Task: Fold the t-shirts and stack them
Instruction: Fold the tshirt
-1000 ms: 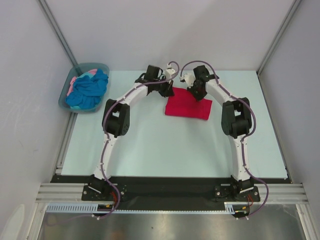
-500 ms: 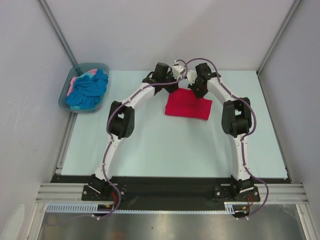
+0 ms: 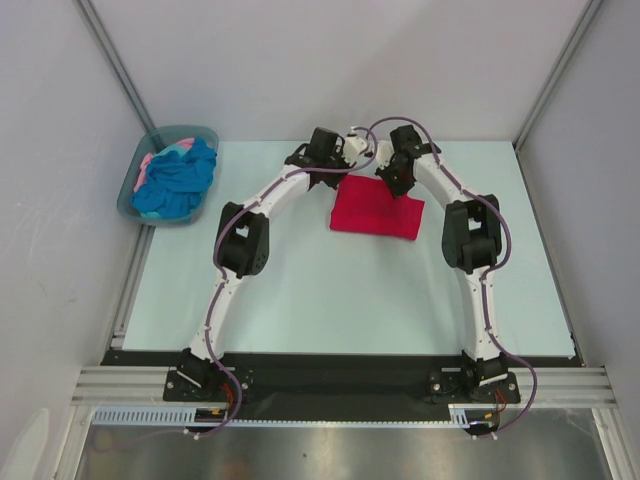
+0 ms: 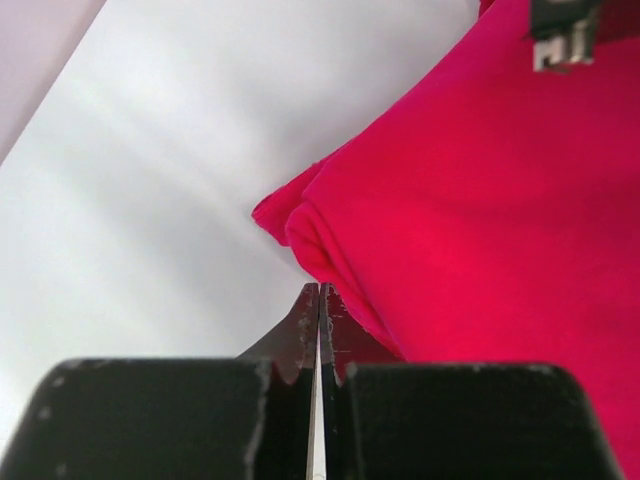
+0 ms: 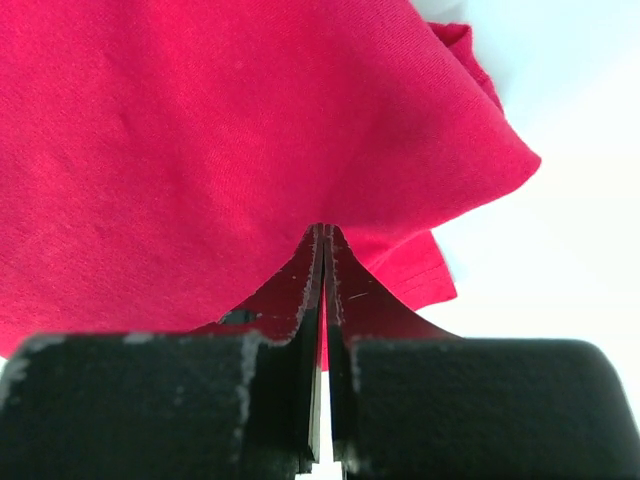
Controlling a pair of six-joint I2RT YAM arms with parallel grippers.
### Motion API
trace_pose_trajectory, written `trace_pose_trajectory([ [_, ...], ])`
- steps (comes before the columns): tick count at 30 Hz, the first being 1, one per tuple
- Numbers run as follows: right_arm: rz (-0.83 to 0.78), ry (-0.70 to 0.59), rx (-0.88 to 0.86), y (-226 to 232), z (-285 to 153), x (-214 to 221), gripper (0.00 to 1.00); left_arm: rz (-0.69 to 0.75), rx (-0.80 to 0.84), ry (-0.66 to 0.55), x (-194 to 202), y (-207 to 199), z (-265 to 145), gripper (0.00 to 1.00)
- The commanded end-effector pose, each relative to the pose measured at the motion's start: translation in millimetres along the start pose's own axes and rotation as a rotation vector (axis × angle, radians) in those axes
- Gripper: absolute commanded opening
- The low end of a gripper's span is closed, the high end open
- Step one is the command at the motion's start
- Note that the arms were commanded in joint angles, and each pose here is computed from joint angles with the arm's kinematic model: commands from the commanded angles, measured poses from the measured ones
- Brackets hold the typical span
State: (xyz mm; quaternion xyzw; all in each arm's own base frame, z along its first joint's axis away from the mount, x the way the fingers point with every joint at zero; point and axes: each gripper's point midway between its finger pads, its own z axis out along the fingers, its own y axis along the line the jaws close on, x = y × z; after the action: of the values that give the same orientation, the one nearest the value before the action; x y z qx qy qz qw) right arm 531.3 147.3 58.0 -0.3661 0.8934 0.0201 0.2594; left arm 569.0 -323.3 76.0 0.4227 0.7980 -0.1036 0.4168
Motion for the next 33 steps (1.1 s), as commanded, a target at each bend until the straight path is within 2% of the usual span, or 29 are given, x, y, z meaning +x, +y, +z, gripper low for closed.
trace_pose_trajectory([
  [1, -0.032, -0.13, 0.009, 1, -23, -45, 0.0, 0.07, -0.005, 0.067, 14, 2, 1, 0.0],
  [5, -0.026, -0.114, 0.0, 3, -21, -39, 0.0, 0.159, 0.01, 0.068, 12, 3, -1, 0.0],
  [15, -0.032, -0.121, 0.005, 1, -18, -42, 0.0, 0.533, -0.034, 0.127, 22, 24, 0, 0.0],
  [21, -0.04, -0.111, 0.026, -6, -13, -40, 0.0, 0.739, -0.027, 0.041, 8, 28, 9, 0.0],
  [23, -0.038, -0.109, 0.032, -8, -13, -39, 0.0, 0.808, -0.053, -0.011, -7, 34, 9, 0.0],
  [28, -0.02, -0.098, 0.051, -20, -12, -31, 0.0, 0.847, -0.099, -0.109, -33, 41, 7, 0.01],
  [33, 0.013, -0.092, 0.086, -35, -17, -23, 0.0, 0.8, -0.091, -0.171, -46, 38, -4, 0.0],
])
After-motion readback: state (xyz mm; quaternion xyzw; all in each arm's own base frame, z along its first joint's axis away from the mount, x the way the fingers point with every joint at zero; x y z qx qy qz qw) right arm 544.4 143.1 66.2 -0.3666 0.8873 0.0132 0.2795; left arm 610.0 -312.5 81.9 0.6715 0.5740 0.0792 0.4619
